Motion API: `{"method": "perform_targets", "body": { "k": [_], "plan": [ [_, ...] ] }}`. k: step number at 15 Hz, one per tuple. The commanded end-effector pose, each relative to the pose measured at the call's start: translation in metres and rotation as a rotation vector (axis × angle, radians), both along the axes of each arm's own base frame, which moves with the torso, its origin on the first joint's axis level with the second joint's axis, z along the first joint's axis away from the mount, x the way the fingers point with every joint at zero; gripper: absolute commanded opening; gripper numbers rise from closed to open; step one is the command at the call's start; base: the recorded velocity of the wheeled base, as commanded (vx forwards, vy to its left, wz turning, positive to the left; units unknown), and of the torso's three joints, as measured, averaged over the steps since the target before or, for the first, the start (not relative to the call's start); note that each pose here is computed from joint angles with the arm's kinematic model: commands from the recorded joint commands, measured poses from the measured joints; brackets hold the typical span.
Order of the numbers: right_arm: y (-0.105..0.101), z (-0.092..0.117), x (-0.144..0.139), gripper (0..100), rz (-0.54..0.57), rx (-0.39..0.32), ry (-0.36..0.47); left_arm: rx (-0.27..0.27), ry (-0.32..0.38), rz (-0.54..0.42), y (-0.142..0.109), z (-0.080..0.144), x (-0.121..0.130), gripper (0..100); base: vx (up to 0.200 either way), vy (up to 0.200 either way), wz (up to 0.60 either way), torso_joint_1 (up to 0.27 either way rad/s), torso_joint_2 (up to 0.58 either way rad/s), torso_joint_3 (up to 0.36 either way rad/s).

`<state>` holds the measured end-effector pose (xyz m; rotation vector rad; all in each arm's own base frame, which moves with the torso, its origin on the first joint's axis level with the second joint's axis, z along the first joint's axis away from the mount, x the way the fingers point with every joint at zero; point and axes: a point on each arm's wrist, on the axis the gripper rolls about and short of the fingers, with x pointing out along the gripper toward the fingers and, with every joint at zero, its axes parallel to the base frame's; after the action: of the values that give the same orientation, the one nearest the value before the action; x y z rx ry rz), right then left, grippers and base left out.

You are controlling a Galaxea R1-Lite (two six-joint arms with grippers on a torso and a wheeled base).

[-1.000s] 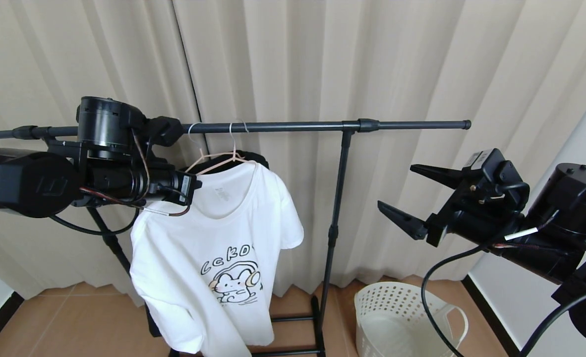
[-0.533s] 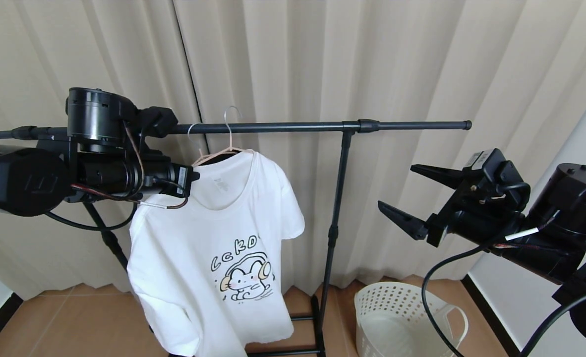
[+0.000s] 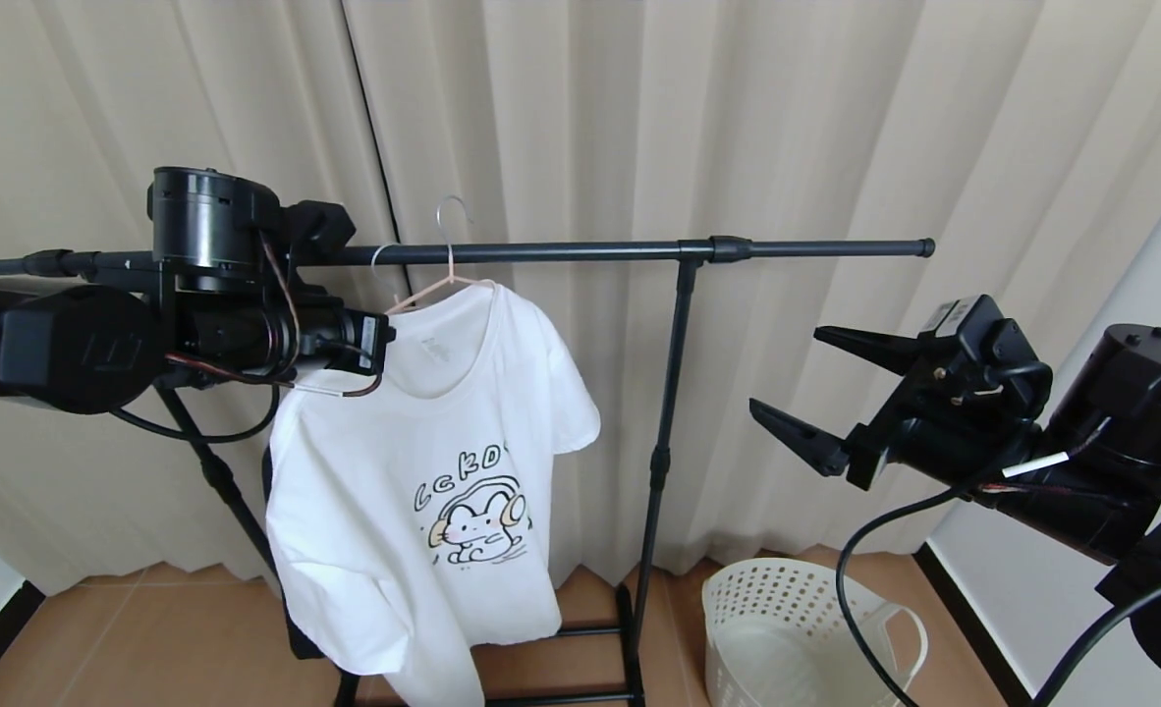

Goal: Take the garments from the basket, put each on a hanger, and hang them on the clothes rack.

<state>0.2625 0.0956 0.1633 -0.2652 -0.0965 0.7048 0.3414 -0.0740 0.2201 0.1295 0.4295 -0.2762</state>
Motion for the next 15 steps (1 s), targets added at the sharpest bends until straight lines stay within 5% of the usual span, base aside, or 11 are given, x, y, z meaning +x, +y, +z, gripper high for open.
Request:
{"method": "perform_targets", "body": {
  "k": [1, 15],
  "plan": [
    [0.0, 0.0, 0.0, 100, 0.001, 0.0, -0.002, 0.005, 0.022, 0.009, -0.002, -0.01, 0.008, 0, 0.0, 0.0, 0.0, 0.0, 0.0, 0.0],
    [-0.001, 0.003, -0.002, 100, 0.0, 0.003, -0.012, 0.005, 0.053, 0.018, -0.022, -0.03, 0.016, 0, 0.0, 0.0, 0.0, 0.0, 0.0, 0.0]
  ]
}}
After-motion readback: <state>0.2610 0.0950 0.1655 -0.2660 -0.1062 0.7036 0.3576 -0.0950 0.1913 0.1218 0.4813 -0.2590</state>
